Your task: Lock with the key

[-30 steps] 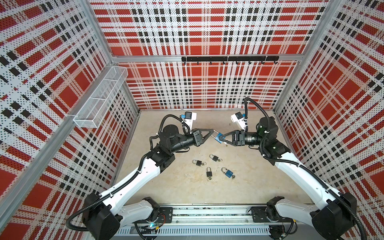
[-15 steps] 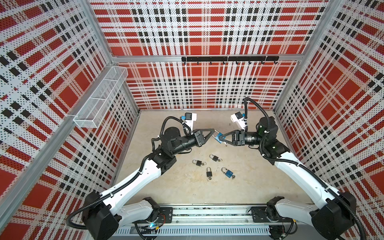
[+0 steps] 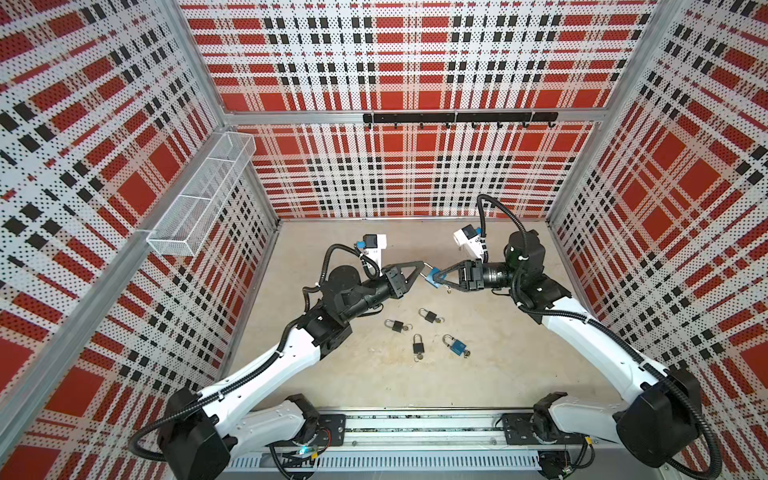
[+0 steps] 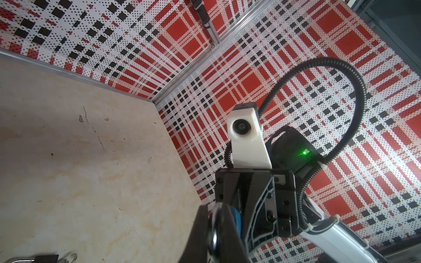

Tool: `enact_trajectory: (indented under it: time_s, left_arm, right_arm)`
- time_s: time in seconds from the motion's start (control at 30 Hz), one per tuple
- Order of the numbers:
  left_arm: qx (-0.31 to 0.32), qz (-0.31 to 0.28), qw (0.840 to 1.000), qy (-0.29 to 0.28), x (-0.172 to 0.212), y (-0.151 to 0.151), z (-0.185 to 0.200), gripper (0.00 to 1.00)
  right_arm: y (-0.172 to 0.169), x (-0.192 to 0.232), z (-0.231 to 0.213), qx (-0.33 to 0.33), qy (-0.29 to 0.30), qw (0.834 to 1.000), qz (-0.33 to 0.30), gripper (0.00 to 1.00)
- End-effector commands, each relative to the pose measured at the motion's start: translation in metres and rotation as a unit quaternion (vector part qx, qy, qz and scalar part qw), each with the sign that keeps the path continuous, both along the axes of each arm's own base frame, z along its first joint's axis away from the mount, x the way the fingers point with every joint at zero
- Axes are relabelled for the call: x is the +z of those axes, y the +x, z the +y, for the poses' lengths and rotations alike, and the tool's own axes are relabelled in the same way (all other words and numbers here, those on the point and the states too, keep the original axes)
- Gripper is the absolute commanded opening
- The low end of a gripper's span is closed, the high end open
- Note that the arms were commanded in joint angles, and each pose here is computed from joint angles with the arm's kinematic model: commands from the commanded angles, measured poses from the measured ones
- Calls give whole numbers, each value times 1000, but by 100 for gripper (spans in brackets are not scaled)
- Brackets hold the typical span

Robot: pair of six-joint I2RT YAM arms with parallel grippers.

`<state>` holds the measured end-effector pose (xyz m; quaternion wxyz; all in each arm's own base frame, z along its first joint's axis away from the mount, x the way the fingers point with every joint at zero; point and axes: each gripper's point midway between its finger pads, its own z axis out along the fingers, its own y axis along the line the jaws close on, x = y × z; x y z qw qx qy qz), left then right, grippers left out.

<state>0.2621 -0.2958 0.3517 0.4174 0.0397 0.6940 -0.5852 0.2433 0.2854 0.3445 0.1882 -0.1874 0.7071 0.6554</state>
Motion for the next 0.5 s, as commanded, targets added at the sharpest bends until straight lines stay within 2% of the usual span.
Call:
enact_trajectory:
  time_s: [0.0,0.27,0.47]
  left_arm:
    - [-197,83,975,66,-63,-84,-50,0]
    - [-197,83,975,66,-65,-91,-51,0]
    - [-169,62,982,53,-46,-72,-39,0]
  right_arm:
    - [20,54,11,-44,50,989,-134,0]
    - [27,53,16,-38,58,989,-128,0]
    - [24,44,17,-25,54,992,-116,0]
